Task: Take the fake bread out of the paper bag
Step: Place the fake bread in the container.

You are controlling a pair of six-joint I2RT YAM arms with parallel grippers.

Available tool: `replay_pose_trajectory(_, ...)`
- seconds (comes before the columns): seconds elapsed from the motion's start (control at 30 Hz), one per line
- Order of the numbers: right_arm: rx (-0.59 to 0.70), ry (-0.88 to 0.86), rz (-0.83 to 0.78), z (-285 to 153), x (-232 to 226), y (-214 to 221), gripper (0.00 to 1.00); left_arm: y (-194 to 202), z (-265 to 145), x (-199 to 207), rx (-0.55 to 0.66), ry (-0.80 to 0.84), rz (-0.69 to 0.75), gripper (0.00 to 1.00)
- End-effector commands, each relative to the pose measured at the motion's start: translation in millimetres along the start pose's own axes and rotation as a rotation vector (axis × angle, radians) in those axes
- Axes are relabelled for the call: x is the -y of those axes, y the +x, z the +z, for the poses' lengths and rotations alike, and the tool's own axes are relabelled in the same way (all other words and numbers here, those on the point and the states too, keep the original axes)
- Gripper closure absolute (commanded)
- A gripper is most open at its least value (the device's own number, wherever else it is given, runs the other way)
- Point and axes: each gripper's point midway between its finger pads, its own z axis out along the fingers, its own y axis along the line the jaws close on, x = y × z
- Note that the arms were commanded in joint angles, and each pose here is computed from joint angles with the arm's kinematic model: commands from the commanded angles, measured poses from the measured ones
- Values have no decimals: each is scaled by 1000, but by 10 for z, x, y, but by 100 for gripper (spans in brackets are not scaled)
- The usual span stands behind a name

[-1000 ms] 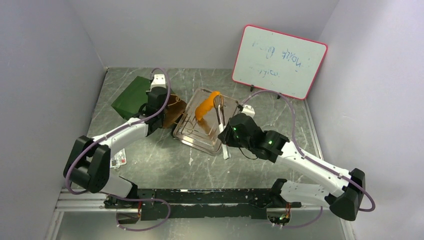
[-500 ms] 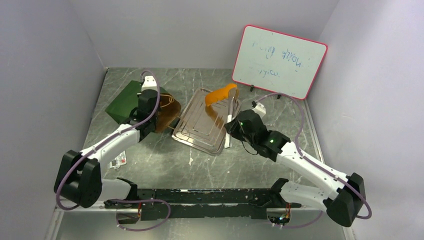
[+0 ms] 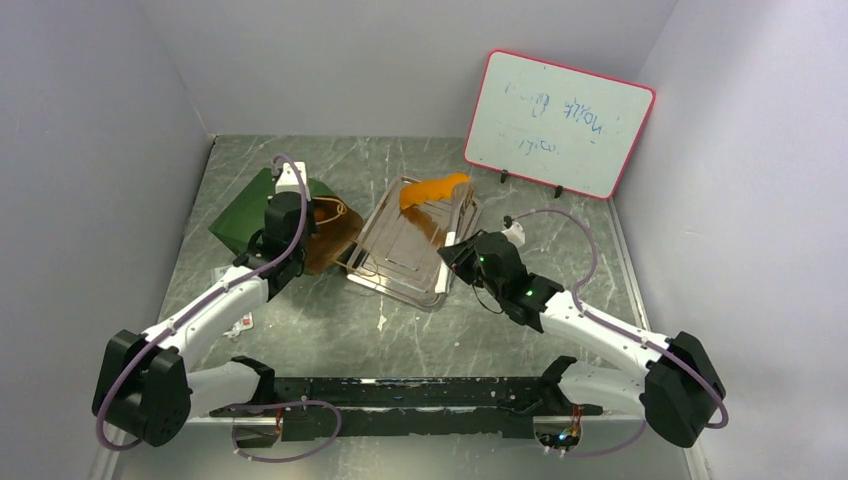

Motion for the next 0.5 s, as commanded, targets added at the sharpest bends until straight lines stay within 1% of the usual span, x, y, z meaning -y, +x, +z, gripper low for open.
replay_pose_trajectory(0.0,84,-98,92,47,-227,-175,100,-64,-48,-17,24,13,-27,93)
replay_pose_trajectory(0.2,56,-32,98,181,73,3,100,-120,-88,-12,39,25,-37,93)
replay_pose_trajectory(0.3,46,29,88,242,264,76,100,-138,-99,-7,43,30,-43,93)
replay_pose_trajectory(0.33,41,44,86,260,324,105,98,-135,-102,-2,41,33,-45,93)
replay_pose_trajectory(0.47,15,97,87,341,532,197,84,-126,-122,19,40,49,-57,93)
